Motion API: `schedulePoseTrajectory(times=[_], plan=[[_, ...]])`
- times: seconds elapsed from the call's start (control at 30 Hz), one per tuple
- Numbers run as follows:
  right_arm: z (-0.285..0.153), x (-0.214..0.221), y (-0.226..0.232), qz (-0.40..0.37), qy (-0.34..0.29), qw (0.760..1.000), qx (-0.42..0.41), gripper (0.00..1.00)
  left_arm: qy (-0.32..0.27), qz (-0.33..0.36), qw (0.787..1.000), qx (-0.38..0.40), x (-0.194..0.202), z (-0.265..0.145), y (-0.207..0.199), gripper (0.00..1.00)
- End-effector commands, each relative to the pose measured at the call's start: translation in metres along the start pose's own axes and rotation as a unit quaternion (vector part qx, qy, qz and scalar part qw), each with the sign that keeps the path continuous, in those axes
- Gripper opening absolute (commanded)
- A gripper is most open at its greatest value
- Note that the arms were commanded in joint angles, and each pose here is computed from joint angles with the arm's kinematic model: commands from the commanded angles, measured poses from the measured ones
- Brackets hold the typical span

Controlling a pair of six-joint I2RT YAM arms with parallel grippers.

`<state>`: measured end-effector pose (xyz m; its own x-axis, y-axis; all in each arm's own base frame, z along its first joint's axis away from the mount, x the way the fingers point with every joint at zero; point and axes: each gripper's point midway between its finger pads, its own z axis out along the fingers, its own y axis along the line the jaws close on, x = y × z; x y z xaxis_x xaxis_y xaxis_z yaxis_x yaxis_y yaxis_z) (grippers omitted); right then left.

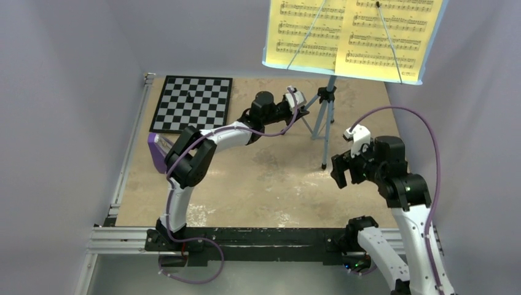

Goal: Pack up the instrument practice props

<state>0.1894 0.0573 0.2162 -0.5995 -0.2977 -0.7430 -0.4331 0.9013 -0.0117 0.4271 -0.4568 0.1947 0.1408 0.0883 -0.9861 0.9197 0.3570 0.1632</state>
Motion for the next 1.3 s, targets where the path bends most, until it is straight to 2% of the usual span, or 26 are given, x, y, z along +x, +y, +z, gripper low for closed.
schedulePoseTrajectory(times=[0.0, 0.23, 0.6, 0.67, 0.7, 0.73, 0.77, 0.87, 0.9, 0.93, 0.97, 1.07, 1.27], plan=[[-0.020, 0.019, 0.023, -0.031, -0.009, 0.998, -0.048, 0.92, -0.034, 0.005, 0.999, -0.010, -0.052, -0.012, -0.006, 0.00], [-0.042, 0.011, 0.031, -0.055, -0.046, 0.996, -0.055, 0.93, -0.011, 0.001, 1.000, -0.009, -0.043, -0.024, -0.018, 0.00], [-0.041, 0.002, 0.028, -0.055, -0.062, 0.995, -0.047, 0.94, 0.013, -0.001, 1.000, 0.005, -0.032, -0.037, -0.029, 0.02], [-0.039, 0.003, 0.026, -0.053, -0.060, 0.996, -0.042, 0.94, 0.015, -0.001, 1.000, 0.001, -0.030, -0.037, -0.028, 0.12], [-0.039, 0.003, 0.026, -0.053, -0.060, 0.996, -0.042, 0.94, 0.017, -0.001, 1.000, -0.001, -0.028, -0.037, -0.027, 0.20], [-0.039, 0.002, 0.026, -0.054, -0.061, 0.996, -0.042, 0.94, 0.018, 0.000, 1.000, -0.005, -0.027, -0.037, -0.026, 0.35], [-0.038, 0.002, 0.025, -0.055, -0.060, 0.996, -0.042, 0.94, 0.020, 0.000, 1.000, -0.008, -0.026, -0.036, -0.025, 0.45], [-0.038, 0.001, 0.025, -0.055, -0.060, 0.996, -0.042, 0.95, 0.017, 0.004, 1.000, -0.018, -0.030, -0.037, -0.022, 0.62], [-0.039, 0.000, 0.025, -0.054, -0.061, 0.996, -0.042, 0.95, 0.017, 0.004, 1.000, -0.021, -0.031, -0.038, -0.021, 0.75], [-0.039, 0.000, 0.026, -0.056, -0.063, 0.996, -0.043, 0.95, 0.018, 0.004, 1.000, -0.024, -0.034, -0.040, -0.020, 0.94], [-0.040, 0.000, 0.026, -0.058, -0.063, 0.995, -0.043, 0.95, 0.021, 0.005, 0.999, -0.026, -0.036, -0.042, -0.020, 0.99], [-0.042, 0.000, 0.025, -0.058, -0.065, 0.995, -0.039, 0.95, 0.039, 0.008, 0.999, -0.023, -0.034, -0.059, -0.024, 0.99], [-0.047, -0.004, 0.024, -0.062, -0.075, 0.995, -0.034, 0.96, 0.104, -0.001, 0.995, 0.005, -0.007, -0.128, -0.059, 0.99]])
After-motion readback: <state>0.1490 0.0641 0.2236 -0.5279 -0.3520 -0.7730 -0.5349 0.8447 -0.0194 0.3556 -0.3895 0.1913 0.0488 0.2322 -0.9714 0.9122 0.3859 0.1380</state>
